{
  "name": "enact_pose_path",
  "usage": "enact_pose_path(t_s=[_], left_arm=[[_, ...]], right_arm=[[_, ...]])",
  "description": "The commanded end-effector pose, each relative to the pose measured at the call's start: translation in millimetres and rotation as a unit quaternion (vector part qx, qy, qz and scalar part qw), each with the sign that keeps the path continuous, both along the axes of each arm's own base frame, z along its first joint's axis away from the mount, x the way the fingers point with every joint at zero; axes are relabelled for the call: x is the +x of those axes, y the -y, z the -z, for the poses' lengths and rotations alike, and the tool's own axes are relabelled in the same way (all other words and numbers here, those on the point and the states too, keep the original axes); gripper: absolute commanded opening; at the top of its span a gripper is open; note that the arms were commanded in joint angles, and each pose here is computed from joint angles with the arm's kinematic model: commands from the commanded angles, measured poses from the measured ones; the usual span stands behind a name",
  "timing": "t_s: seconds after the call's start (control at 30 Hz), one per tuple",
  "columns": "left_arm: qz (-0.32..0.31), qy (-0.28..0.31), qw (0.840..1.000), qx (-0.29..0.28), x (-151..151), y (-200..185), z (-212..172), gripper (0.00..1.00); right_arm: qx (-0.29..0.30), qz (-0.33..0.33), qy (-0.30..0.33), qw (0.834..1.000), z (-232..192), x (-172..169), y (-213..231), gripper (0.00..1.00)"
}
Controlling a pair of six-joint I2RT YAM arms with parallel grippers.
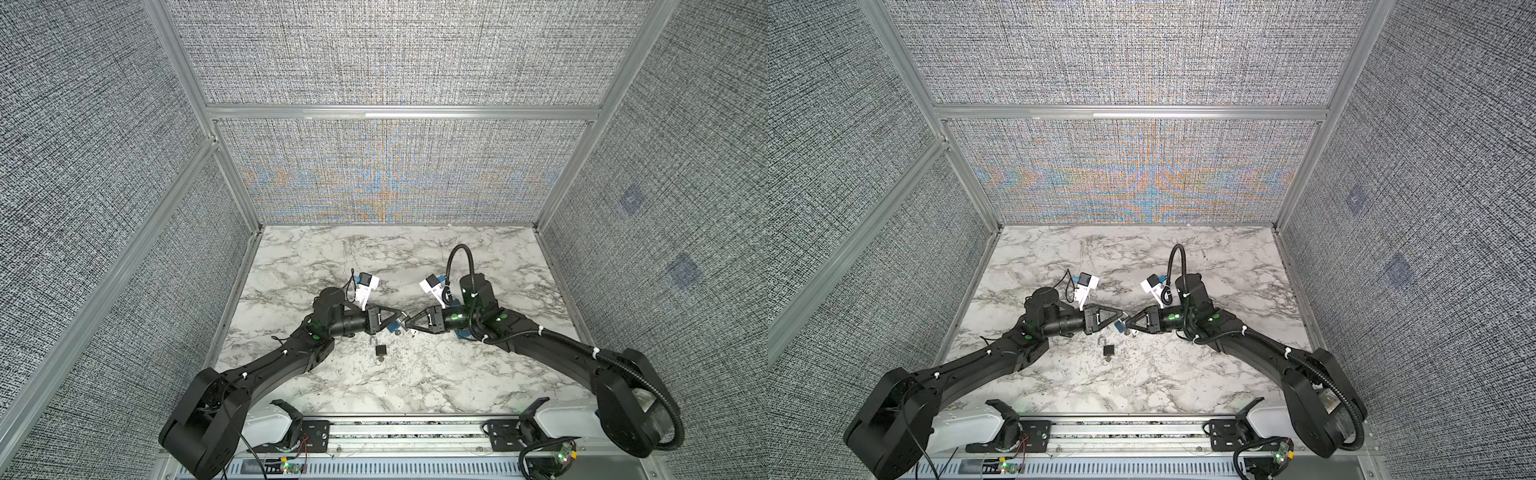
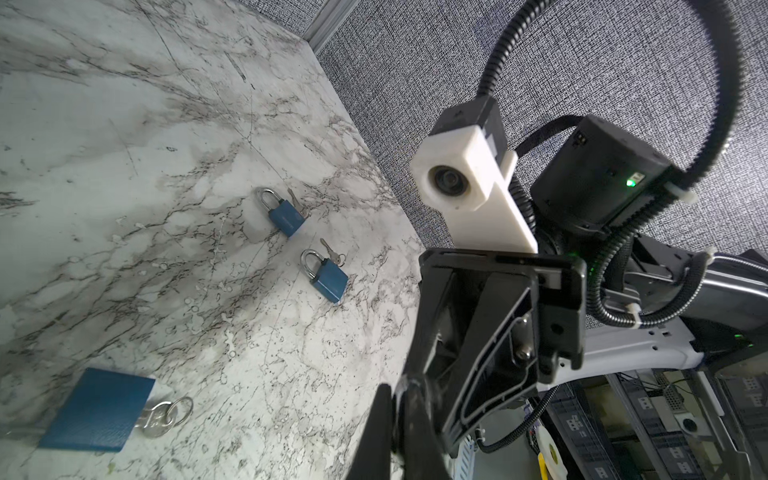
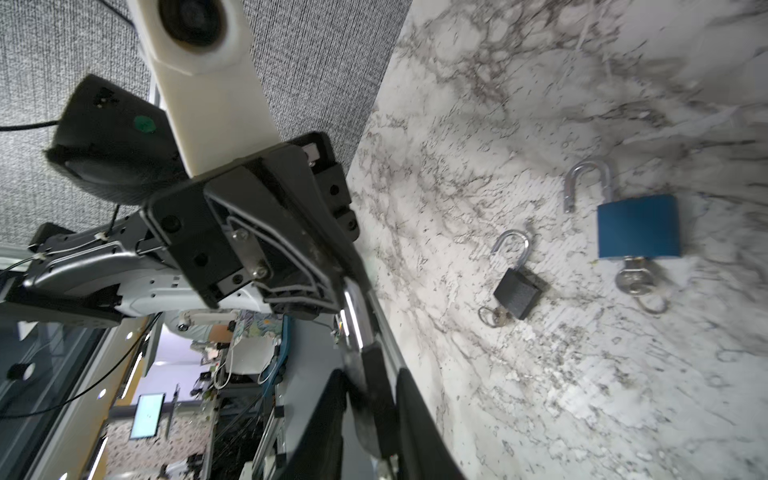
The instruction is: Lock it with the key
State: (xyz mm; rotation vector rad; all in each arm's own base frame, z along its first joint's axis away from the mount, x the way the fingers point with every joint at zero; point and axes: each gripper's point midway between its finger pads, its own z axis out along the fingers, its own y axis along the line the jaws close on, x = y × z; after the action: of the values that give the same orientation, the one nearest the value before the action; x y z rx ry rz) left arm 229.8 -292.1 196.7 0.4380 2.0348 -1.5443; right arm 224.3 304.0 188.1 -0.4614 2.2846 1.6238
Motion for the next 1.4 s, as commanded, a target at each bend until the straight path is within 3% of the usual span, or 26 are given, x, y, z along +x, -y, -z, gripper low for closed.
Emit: enact_pose_path(t_s=[0.0,0.3,0.57,0.83,1.07,1.37], left_arm=[[-0.017,-0.016,1.000,-0.001,8,0,-3,0.00],[-0.017,-0.016,1.000,-0.005,15,3,-15,0.00],[-0.009,-0.024,1.000,-0.010,16,7,-16,0.00],[-0.007,-0.020,1.000,-0.013,18,8,-23,0.00],[-0.005,-0.022,1.000,-0.017,19,10,-26,0.00],[-0.008,-0.027,0.999,-0.016,22,11,-24,0.00]], right_arm=[[0.012,0.012,0.034,0.999,-8,5,1,0.34],[0.020,0.023,0.046,0.998,-8,-3,12,0.39],[0.028,0.020,0.053,0.998,-10,-2,12,0.32],[0.027,0.040,0.057,0.997,-9,5,22,0.42],[0.026,0.035,0.062,0.997,-12,8,21,0.43],[0.036,0.015,0.057,0.998,-16,5,14,0.27]])
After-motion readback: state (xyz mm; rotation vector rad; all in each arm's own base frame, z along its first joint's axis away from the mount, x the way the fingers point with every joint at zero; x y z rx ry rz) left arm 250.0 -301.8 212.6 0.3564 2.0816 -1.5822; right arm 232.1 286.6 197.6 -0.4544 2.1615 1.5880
